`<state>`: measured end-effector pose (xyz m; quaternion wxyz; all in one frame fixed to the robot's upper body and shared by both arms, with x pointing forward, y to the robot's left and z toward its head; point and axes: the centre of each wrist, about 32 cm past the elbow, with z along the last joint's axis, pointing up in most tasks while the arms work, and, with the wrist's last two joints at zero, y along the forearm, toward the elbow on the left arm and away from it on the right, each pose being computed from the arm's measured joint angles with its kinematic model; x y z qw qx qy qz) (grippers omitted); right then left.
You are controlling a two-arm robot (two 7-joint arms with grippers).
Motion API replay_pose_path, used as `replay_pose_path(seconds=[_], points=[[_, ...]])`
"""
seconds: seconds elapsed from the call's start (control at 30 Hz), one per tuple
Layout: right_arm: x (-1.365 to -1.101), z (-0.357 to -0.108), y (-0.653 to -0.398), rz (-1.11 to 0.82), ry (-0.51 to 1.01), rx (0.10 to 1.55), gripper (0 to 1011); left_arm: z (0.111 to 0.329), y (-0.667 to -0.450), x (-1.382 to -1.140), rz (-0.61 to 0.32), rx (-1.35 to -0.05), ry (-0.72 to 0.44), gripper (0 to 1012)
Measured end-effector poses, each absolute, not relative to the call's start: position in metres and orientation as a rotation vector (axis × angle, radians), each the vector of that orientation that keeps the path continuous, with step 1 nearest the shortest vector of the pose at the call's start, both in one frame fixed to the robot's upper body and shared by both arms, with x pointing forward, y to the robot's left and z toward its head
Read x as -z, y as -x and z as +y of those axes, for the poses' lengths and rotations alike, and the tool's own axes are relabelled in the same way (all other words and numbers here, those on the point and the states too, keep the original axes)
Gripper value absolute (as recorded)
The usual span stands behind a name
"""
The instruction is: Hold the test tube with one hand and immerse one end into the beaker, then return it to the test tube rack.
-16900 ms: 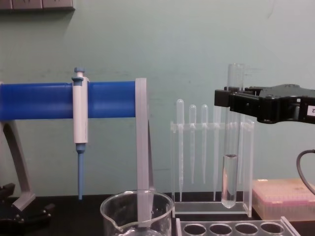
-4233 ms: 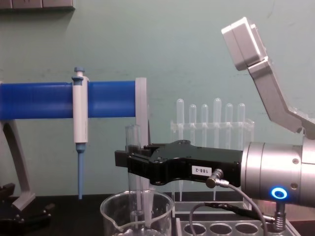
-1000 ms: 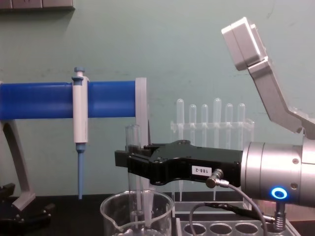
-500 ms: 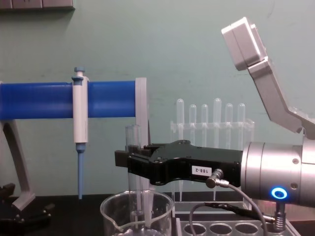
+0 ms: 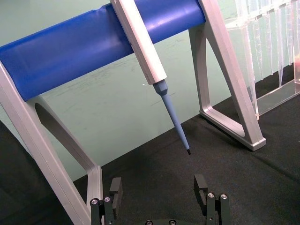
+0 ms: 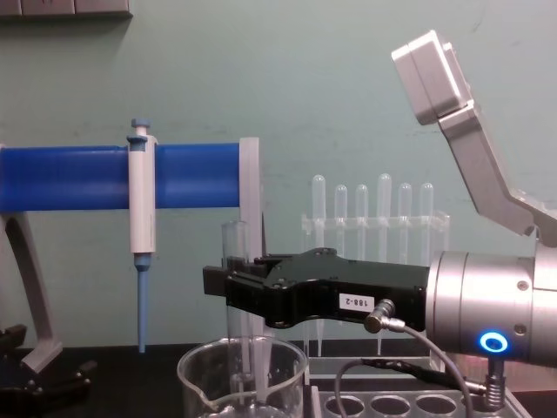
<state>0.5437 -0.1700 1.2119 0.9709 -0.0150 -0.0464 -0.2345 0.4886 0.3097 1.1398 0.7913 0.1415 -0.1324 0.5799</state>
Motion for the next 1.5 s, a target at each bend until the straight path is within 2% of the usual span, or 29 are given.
replay_pose_path(seconds=[0.4,0.8,1.03,1.23,1.5], points=[[-1.219,-0.17,-0.542,-0.115,0.018,0.47,241,0.31,-0.489,-1.14,-0.285,-1.248,-0.304,1000],[-1.265,-0.178,-0.539,-0.168,-0.042,0.462,241,0.31,-0.489,-1.14,-0.285,-1.248,-0.304,1000],[-1.286,-0.193,-0.532,-0.154,-0.102,0.47,241,0.31,-0.489,-1.14,-0.285,-1.248,-0.304,1000],[-1.301,-0.217,-0.516,-0.158,-0.092,0.503,241,0.31,-0.489,-1.14,-0.285,-1.248,-0.305,1000],[-1.305,-0.244,-0.497,-0.163,-0.051,0.546,241,0.31,-0.489,-1.14,-0.285,-1.248,-0.304,1000]])
